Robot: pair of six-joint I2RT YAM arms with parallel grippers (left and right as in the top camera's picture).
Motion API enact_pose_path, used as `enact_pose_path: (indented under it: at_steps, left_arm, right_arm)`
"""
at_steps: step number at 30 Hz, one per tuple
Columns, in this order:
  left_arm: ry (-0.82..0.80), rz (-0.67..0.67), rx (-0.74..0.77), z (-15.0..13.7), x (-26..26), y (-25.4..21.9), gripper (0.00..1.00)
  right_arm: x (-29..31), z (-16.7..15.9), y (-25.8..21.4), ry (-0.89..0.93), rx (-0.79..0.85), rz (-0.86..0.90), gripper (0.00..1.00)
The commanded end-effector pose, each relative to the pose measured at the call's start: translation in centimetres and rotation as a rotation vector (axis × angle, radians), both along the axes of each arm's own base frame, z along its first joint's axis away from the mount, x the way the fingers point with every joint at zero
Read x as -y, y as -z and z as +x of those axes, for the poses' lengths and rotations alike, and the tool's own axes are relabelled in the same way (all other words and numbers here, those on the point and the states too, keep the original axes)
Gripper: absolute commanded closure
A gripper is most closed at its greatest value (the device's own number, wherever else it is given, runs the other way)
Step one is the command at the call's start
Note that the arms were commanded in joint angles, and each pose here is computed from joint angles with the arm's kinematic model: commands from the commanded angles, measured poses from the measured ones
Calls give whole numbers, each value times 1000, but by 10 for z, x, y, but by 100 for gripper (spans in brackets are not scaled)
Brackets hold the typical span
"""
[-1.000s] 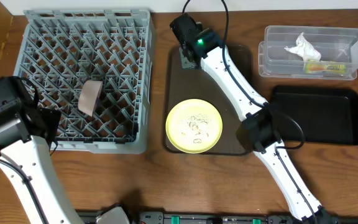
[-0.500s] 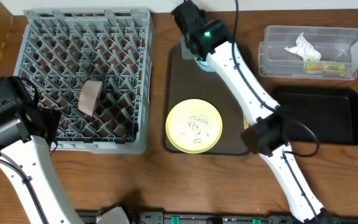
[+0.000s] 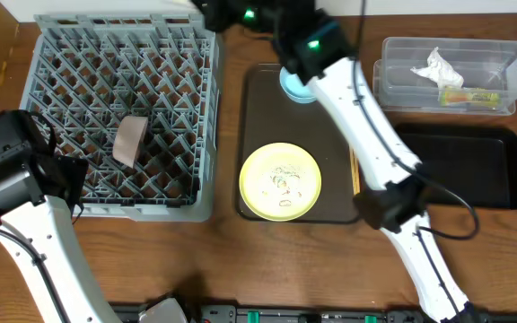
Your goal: Sort waste into correct bins and load items into the dishwasher
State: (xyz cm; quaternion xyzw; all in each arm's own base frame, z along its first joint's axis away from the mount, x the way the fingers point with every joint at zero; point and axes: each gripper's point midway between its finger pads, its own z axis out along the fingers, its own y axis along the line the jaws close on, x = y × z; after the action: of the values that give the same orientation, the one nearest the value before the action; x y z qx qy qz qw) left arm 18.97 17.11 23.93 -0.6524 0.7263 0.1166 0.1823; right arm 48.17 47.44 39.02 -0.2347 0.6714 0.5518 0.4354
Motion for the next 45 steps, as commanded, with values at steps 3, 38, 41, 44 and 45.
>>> enact_pose_path:
  at_steps: [3, 38, 41, 44, 45]
  left_arm:
    - [-12, 14, 10, -2, -2, -5, 2]
    - [-12, 14, 11, -2, -2, -5, 2]
    - [-12, 14, 10, -2, -2, -5, 2]
    - [-12, 14, 10, -2, -2, -5, 2]
    - [-12, 14, 10, -2, -2, -5, 2]
  right_arm:
    - [-71, -44, 75, -293, -219, 68, 99]
    - [-102, -30, 230, -341, -538, 126, 99]
    - [-105, -42, 197, -400, -470, 225, 99]
    - [-110, -49, 182, -405, -439, 279, 99]
    - [-112, -48, 186, -395, -455, 271, 99]
